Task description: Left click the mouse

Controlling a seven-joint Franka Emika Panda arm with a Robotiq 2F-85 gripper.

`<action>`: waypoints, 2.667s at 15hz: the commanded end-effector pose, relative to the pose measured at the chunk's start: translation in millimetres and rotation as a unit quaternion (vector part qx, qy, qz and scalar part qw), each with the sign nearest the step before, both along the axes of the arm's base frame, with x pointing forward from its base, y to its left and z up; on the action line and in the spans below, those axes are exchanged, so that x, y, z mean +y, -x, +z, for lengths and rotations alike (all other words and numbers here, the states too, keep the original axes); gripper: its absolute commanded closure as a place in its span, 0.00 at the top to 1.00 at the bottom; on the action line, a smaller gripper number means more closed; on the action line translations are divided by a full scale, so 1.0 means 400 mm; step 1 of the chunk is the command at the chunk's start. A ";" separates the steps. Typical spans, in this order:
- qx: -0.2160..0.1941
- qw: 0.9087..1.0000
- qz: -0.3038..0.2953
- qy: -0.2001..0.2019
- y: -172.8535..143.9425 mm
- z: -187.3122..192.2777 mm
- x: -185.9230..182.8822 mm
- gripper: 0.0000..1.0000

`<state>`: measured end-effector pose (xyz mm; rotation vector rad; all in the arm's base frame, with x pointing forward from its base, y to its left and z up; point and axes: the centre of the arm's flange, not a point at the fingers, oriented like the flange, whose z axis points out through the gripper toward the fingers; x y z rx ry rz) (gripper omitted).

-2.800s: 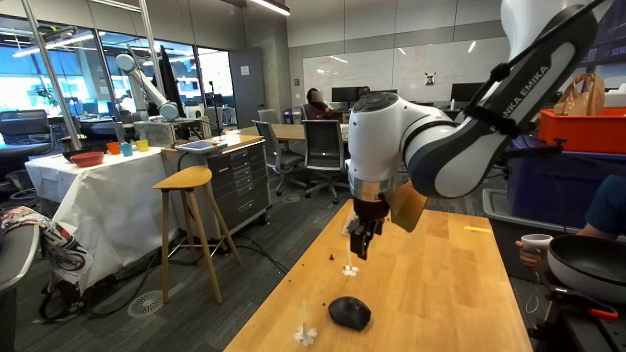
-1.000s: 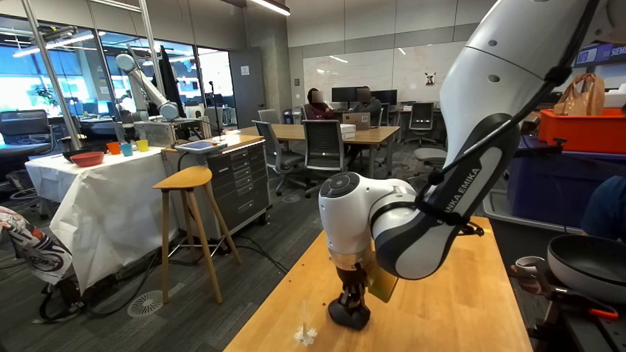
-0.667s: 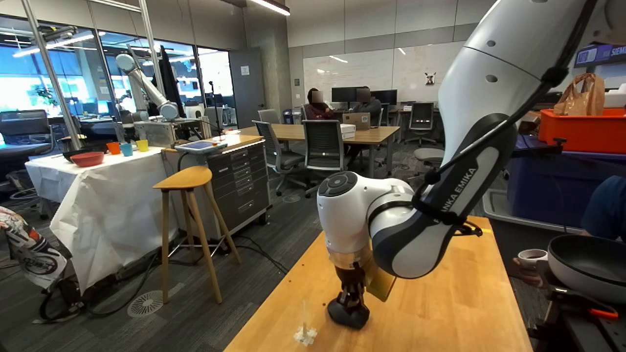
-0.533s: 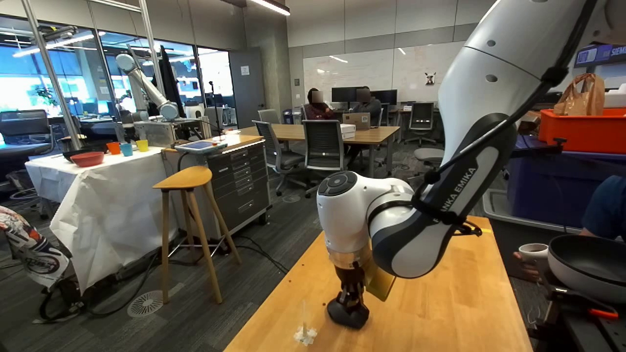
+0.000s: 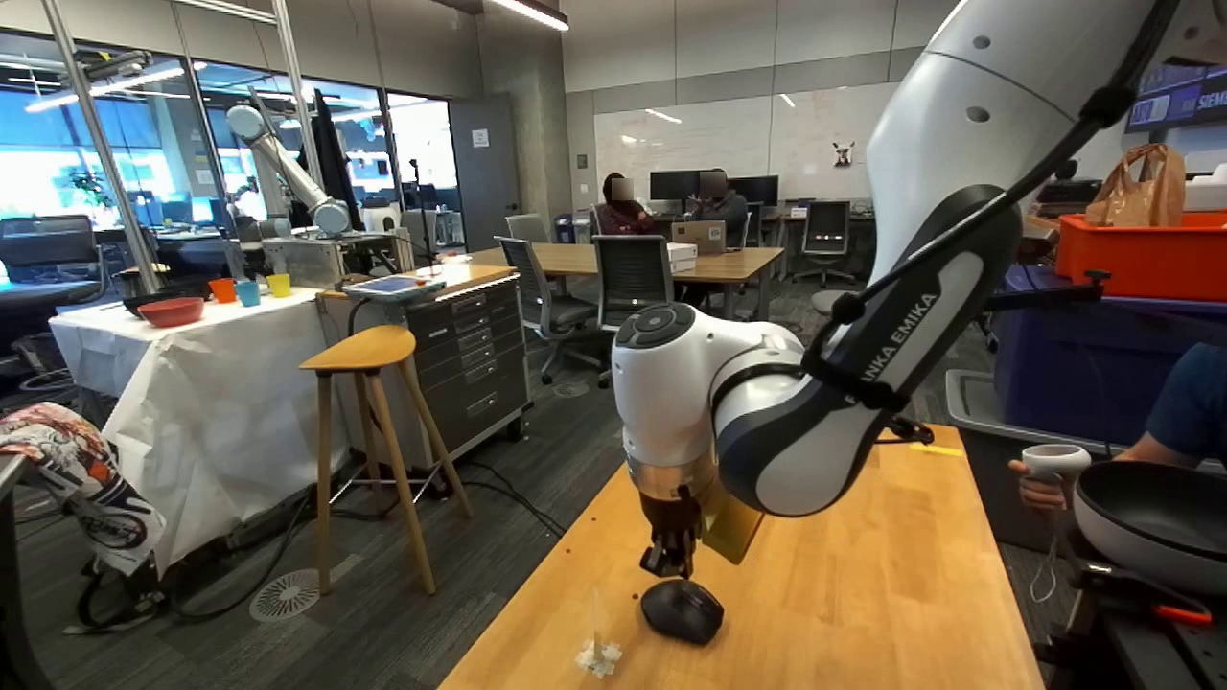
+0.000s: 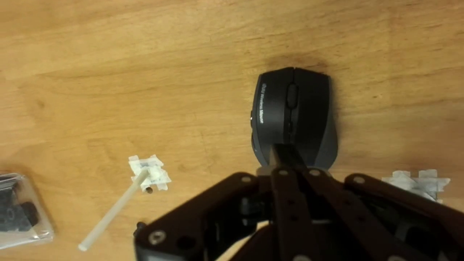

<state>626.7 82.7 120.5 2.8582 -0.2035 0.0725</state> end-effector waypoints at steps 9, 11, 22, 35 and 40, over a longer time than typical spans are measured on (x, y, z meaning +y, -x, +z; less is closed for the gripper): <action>-0.017 0.999 0.027 -0.010 0.002 0.195 0.049 0.03; 0.001 1.000 0.021 -0.004 0.018 0.216 0.041 0.02; 0.016 1.000 0.016 -0.010 0.074 0.301 0.006 0.04; 0.020 0.999 0.028 0.015 0.071 0.196 -0.005 0.01; 0.025 0.999 0.027 0.023 0.057 0.133 -0.021 0.04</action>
